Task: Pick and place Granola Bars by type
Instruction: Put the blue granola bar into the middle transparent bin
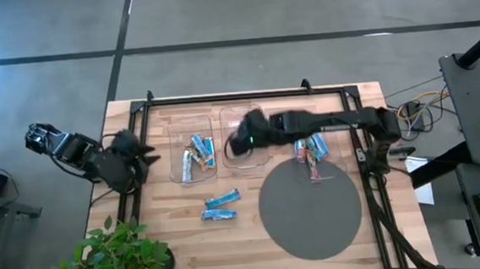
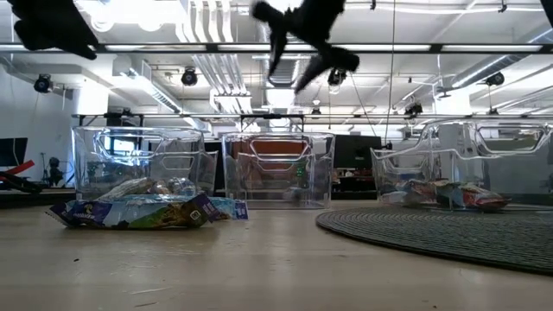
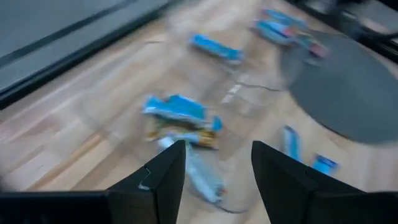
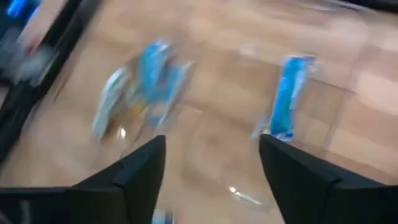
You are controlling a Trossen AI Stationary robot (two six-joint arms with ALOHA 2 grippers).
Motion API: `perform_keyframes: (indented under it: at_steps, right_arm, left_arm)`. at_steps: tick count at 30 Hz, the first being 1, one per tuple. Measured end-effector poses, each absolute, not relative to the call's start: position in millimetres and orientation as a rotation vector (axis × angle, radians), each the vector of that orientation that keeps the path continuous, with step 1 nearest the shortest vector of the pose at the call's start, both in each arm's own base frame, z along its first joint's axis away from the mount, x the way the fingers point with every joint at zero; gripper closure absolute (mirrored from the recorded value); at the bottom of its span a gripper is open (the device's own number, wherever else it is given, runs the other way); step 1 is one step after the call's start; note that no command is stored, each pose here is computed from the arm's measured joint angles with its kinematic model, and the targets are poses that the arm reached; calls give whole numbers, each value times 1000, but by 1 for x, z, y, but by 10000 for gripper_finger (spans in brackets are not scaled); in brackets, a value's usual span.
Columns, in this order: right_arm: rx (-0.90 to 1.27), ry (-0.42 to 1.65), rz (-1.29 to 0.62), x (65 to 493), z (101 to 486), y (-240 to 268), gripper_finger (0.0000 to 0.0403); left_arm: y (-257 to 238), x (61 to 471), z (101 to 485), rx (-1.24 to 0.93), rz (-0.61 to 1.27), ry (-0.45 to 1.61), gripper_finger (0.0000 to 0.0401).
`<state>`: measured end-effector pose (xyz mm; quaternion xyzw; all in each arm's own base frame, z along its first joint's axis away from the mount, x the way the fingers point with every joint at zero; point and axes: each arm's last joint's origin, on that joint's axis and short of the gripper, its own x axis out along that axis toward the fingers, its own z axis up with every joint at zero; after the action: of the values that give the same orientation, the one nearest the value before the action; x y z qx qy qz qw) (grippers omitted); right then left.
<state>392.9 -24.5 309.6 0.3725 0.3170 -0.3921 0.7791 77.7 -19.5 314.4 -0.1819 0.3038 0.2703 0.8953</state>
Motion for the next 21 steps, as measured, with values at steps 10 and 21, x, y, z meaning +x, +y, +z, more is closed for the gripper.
perform_keyframes:
  at_steps: [10,21]
  right_arm:
    - [309,966,-288,415,266,110,154]
    - [-10,1120,-192,481,199,107,187]
  left_arm:
    - [-41,109,305,-261,263,663,233]
    - [-44,112,303,-333,246,698,233]
